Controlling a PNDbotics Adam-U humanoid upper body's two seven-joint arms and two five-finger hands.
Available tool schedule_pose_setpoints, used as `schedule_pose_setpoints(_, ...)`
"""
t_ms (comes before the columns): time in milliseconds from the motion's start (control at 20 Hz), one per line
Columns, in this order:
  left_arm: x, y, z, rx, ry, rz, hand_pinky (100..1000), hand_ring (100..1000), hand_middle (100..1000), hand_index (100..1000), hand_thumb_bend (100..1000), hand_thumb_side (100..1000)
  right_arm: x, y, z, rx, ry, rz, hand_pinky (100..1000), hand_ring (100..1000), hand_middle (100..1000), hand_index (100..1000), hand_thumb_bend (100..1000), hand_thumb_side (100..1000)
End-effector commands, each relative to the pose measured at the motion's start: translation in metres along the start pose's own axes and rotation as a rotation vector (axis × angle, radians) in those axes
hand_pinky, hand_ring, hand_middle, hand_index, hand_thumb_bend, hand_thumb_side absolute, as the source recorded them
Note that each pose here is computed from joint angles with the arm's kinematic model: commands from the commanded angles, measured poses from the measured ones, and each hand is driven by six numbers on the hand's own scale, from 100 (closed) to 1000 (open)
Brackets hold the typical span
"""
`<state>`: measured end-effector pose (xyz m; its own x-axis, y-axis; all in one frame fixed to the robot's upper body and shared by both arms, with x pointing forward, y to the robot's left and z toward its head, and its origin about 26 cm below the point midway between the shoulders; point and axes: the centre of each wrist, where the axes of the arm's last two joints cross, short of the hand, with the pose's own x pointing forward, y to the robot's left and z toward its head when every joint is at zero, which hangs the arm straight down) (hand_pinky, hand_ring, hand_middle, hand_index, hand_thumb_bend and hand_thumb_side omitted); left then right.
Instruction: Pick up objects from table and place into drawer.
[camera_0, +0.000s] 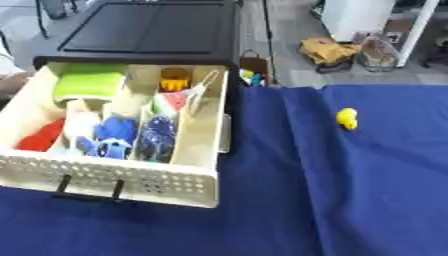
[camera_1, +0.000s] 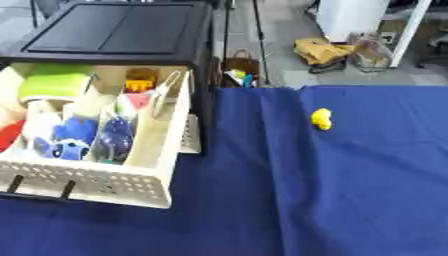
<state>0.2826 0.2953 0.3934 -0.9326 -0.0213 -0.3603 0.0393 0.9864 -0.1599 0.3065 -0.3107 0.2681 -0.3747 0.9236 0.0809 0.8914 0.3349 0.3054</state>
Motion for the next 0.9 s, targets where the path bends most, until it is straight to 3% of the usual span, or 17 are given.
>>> schedule_pose_setpoints(50,0.004,0.001,-0.013,0.115,-0.152,0.085,301,457,469,659,293,1000,0.000,-0.003,-0.012,-0.024,-0.037,0.007,675,735,595,736,100,858)
schedule_pose_setpoints(500,0.004,0.000,-0.014,0.110,-0.152,0.096,302,458,473,659,296,1000,-0.001,-0.002,-0.031,-0.016,-0.088,0.029,680,742,594,744,100,911)
schedule_pose_setpoints(700,0.004,-0.001,-0.013,0.108,-0.144,0.100,305,459,475,660,295,1000,-0.001,0.003,-0.047,0.036,-0.099,0.027,707,764,589,757,100,1000)
schedule_pose_setpoints(800,0.004,-0.001,-0.013,0.105,-0.141,0.102,305,459,476,660,296,1000,-0.005,0.008,-0.053,0.078,-0.094,0.039,723,778,590,769,100,1000)
schedule_pose_setpoints(900,0.004,-0.001,-0.012,0.100,-0.136,0.103,306,460,477,661,297,1000,-0.008,0.016,-0.056,0.135,-0.091,0.047,739,794,601,793,199,1000)
